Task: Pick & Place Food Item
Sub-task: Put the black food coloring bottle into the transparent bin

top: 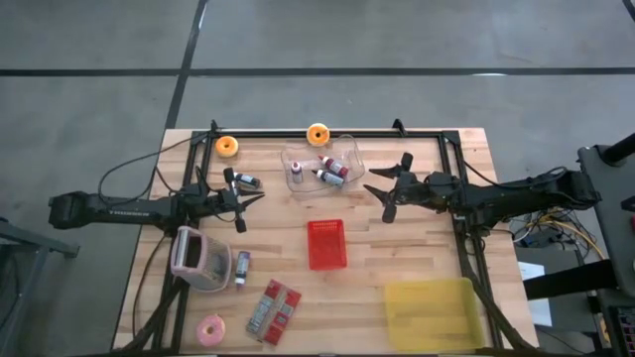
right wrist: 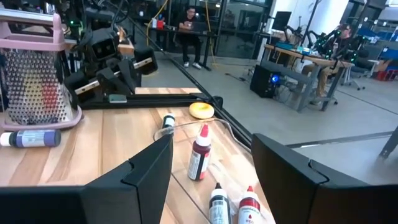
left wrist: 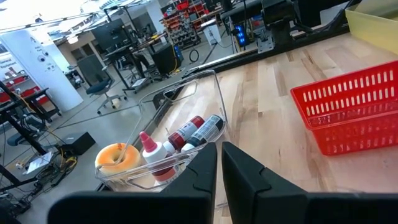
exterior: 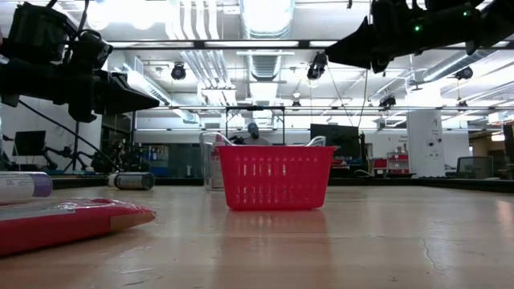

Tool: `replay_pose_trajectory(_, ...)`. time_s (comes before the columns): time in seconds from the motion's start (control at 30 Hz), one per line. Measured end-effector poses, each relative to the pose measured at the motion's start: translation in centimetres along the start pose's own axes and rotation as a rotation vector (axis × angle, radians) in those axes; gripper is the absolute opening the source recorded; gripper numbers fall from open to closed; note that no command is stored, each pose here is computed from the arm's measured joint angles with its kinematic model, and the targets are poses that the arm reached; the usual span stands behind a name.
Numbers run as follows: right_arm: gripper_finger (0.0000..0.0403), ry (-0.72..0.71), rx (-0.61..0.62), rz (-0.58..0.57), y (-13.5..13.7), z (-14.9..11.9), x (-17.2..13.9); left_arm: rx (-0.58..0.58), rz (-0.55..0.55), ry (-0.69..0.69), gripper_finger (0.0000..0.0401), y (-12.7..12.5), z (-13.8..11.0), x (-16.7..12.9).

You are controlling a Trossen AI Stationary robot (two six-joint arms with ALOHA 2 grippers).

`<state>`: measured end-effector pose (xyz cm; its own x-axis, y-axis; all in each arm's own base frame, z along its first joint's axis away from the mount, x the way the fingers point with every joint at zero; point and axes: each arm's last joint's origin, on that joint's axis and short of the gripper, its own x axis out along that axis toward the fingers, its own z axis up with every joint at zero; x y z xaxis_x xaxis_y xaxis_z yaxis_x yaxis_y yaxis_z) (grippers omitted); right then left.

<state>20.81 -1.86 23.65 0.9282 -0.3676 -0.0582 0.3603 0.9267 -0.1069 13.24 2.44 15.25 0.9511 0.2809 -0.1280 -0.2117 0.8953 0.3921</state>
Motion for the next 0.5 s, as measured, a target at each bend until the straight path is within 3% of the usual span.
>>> replay_pose_trajectory(0.5,0.0215,0.004,-0.002,0.000,0.00,-0.04,0.01,0.000,0.000,0.000,0.0028,-0.01,-0.01,0.00)
